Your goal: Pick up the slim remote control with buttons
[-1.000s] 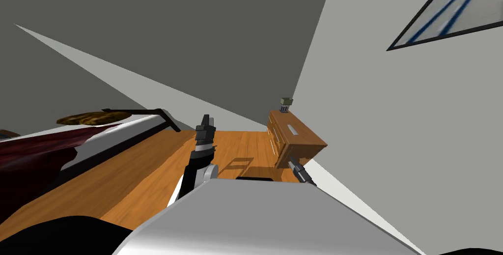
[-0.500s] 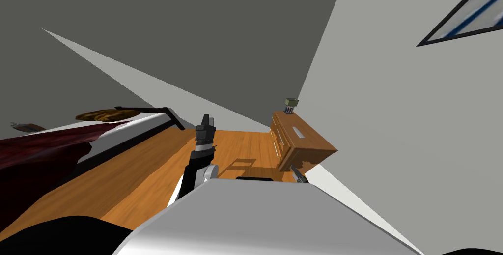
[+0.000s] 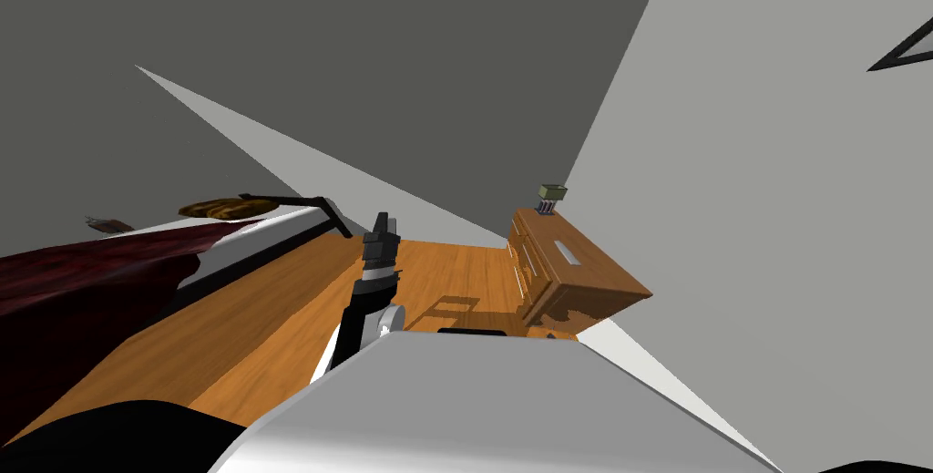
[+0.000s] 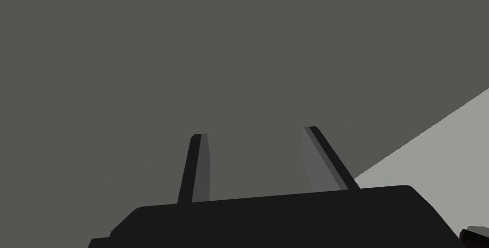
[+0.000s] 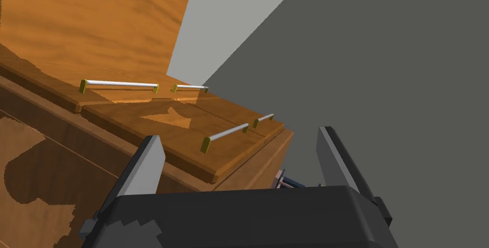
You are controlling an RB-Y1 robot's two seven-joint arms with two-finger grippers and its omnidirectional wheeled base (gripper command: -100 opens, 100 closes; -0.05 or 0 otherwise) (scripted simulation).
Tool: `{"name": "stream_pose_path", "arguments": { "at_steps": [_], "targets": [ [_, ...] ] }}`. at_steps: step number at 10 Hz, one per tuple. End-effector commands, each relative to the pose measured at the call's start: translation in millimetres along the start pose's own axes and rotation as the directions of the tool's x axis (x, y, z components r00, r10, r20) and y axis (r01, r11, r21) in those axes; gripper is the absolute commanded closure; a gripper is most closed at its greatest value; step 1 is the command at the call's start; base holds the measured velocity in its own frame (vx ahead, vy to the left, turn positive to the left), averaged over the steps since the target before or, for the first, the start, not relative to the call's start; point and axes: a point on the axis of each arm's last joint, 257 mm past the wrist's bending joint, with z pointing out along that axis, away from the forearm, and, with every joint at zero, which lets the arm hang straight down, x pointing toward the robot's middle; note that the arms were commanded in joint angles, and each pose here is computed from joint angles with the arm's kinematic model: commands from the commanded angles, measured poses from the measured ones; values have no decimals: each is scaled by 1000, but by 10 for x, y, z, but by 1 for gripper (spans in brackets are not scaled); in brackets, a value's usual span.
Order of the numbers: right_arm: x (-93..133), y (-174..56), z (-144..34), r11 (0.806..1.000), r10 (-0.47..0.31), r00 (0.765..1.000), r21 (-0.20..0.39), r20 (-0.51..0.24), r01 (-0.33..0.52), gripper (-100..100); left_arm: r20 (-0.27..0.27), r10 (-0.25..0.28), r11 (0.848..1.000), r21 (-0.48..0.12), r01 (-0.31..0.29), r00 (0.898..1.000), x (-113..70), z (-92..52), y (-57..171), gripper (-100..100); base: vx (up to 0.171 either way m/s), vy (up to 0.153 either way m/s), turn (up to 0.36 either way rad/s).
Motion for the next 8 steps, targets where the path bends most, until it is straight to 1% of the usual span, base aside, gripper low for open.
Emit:
{"name": "stream_pose_path", "arguments": {
  "at_steps": [1,2,3,4,5,6,7,8],
  "targets": [
    [33,-140,-139,999,-10,1000,44,-21,11,-100,0,0,1000,0,0,1000,0,0,0,0,92,48,89],
    [103,-456,-382,992,-24,998,123,-61,32,-100,0,0,1000,0,0,1000,0,0,0,0,107,43,160],
    [97,-462,-388,992,-26,998,125,-62,34,-100,0,0,1000,0,0,1000,0,0,0,0,97,34,74],
    [160,-705,-623,980,-38,994,188,-103,57,-100,0,0,1000,0,0,1000,0,0,0,0,119,28,167],
    [140,-734,-648,979,-42,994,196,-105,63,-100,0,0,1000,0,0,1000,0,0,0,0,109,20,99],
    [165,-979,-918,961,-56,987,262,-148,94,-100,0,0,1000,0,0,1000,-1,0,0,0,142,31,179],
    [143,-1035,-962,956,-59,987,276,-148,98,-100,0,0,1000,0,0,1000,0,0,0,0,121,22,85],
    [143,-1035,-962,956,-59,987,276,-148,98,-100,0,0,1000,0,0,1000,-1,0,0,0,46,1,-20]
  ]
}}
